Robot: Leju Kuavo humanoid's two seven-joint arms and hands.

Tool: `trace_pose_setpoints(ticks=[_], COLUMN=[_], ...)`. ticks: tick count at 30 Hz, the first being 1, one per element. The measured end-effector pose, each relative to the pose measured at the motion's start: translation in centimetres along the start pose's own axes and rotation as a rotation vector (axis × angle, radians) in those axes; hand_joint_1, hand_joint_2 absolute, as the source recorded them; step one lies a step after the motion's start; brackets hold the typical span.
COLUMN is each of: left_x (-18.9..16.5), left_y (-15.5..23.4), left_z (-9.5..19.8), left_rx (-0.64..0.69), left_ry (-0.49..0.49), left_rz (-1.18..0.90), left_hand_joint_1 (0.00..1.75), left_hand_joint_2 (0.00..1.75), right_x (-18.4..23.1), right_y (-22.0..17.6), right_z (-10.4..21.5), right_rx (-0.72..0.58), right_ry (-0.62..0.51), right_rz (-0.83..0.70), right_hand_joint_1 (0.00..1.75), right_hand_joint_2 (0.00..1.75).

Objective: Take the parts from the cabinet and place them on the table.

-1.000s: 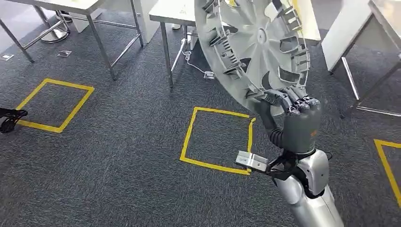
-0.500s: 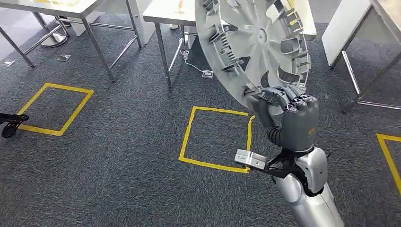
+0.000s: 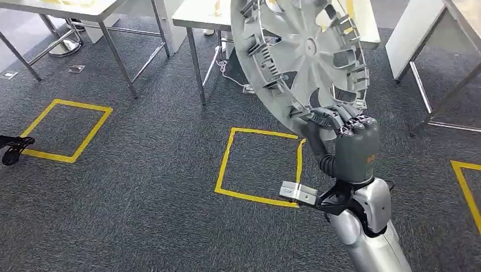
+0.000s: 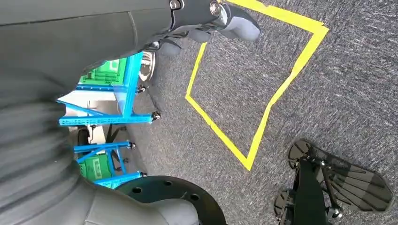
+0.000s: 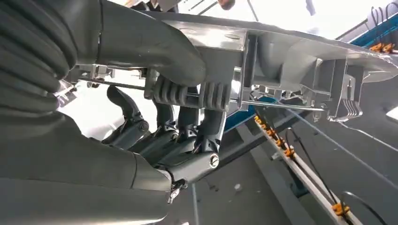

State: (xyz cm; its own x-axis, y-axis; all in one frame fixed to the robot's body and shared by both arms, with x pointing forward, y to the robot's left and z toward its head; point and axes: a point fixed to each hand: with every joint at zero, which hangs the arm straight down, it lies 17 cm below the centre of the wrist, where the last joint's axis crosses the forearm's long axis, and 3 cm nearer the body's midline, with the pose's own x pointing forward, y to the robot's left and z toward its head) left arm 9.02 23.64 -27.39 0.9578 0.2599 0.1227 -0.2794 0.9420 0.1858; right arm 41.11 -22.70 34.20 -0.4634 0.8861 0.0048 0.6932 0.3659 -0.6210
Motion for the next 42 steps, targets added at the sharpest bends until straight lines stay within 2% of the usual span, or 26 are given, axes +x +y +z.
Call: trace_pose_setpoints(ticks=[42], left_x=[1.0], left_y=[0.7], left_z=[-0.2], left_rx=[0.013], left_ry=[-0.013], left_rz=[0.009], left_hand_joint_1=[0.00], left_hand_joint_2=[1.75], right_x=[-0.6], right_y=[0.7], right_z=[-0.4], right_rx=[-0.003], right_ry=[0.000], right_rz=[-0.021], right_hand_joint_1=[1.75], right_hand_joint_2=[1.75])
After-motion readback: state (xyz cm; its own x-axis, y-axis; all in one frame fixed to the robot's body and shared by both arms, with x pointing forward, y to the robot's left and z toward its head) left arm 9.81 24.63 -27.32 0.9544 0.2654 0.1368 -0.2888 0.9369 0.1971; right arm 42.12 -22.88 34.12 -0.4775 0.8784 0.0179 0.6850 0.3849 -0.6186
